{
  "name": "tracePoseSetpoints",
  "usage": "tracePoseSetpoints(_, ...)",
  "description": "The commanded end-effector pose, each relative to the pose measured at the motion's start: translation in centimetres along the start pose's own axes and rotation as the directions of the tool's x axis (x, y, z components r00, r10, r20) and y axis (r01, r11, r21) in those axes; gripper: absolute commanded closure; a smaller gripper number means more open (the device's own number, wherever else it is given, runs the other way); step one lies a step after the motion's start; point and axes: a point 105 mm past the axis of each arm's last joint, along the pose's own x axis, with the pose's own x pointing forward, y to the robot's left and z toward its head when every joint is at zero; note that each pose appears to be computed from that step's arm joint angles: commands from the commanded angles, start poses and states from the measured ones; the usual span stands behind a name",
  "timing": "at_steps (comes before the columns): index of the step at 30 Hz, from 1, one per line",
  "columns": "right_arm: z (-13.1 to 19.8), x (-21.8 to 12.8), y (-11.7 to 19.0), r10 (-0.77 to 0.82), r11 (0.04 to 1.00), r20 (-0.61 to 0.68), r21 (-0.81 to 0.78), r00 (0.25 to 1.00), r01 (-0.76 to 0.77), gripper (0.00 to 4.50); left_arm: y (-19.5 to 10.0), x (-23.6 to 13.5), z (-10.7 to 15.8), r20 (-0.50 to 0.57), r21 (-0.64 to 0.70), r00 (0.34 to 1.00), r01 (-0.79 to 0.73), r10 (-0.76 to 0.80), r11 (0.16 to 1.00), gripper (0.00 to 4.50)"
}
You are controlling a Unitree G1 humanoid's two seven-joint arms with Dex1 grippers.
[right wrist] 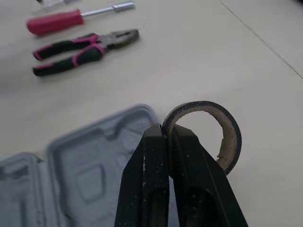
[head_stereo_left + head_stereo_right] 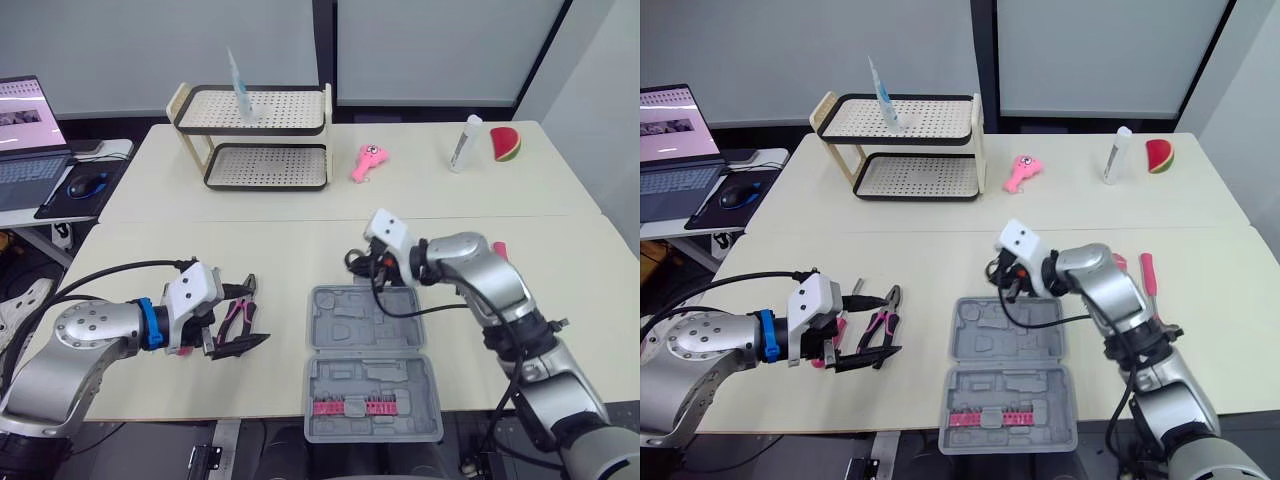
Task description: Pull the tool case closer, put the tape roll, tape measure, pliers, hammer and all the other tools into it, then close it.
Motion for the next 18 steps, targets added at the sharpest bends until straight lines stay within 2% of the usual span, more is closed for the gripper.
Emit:
tracePoseSetpoints(1, 0.0, 1.3, 1.9, 0.025, 1.000, 0.005, 0.007, 1.000, -0.025, 4.48, 0.1, -0.9, 0.0, -0.028, 0.057, 1.000, 0.003, -0.001, 0.998, 0.00)
tracePoseSetpoints(7, -0.9, 3.8, 3.0, 0.050, 0.998, -0.020, 0.031, 0.999, -0.049, 4.48, -0.1, -0.9, -0.1, -0.022, 0.061, 1.000, 0.004, -0.003, 0.998, 0.00)
tracePoseSetpoints(18, -1.6, 6.0, 2.1, 0.013, 1.000, -0.050, 0.001, 0.999, -0.013, 4.48, 0.2, -0.7, 0.2, -0.018, 0.067, 1.000, -0.019, 0.021, 0.998, 0.00)
